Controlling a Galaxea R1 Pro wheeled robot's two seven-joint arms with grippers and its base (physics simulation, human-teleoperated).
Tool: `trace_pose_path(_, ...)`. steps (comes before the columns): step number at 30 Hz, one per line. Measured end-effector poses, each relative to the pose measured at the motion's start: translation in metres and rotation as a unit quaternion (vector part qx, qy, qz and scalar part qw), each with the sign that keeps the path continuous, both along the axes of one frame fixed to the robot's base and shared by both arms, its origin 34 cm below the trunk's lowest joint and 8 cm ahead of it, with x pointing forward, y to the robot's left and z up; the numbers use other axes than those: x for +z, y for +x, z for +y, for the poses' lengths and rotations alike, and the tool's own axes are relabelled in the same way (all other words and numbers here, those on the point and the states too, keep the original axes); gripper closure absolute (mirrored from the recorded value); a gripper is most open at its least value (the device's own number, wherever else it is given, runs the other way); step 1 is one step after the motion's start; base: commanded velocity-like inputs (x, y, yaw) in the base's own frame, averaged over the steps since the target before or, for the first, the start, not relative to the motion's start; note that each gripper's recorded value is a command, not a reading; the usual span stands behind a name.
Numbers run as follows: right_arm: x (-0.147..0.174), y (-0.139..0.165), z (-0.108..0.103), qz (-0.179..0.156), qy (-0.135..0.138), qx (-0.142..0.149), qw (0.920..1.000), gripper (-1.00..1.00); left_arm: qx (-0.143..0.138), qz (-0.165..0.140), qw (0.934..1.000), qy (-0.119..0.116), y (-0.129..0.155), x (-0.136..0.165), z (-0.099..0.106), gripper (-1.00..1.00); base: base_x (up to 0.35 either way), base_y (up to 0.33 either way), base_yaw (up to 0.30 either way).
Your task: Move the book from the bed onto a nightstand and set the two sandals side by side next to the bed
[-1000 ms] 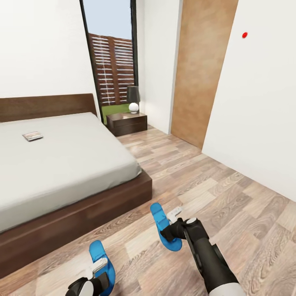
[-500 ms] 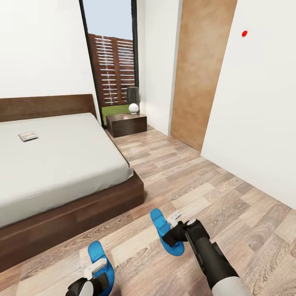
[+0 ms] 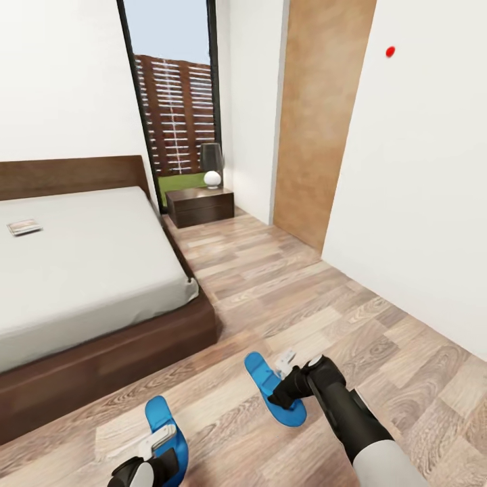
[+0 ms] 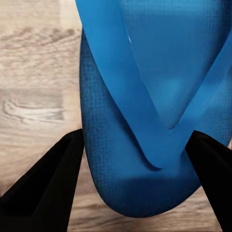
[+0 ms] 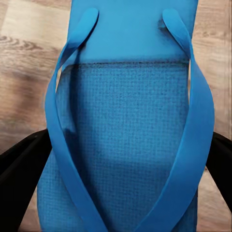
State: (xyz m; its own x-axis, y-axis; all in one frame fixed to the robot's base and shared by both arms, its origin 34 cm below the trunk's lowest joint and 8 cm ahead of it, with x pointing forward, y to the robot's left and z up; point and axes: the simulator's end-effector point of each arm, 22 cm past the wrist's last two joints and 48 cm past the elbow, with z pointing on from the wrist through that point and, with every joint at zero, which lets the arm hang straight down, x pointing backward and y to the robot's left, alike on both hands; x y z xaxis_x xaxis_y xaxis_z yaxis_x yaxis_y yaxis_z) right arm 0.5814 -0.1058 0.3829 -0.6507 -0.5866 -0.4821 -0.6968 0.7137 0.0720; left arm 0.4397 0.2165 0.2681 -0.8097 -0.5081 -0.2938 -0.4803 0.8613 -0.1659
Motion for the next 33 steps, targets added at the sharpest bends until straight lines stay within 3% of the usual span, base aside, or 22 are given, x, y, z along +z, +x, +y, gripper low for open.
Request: trace_pose_path(33,-0.0028,-0.002,-0.0007,0.003,-0.004,0.002,1.0,1.0,0.0,0.002,1.0,0.005,-0.0012,-0.0007,0.0014,1.0,0.179,-0.311,0.271)
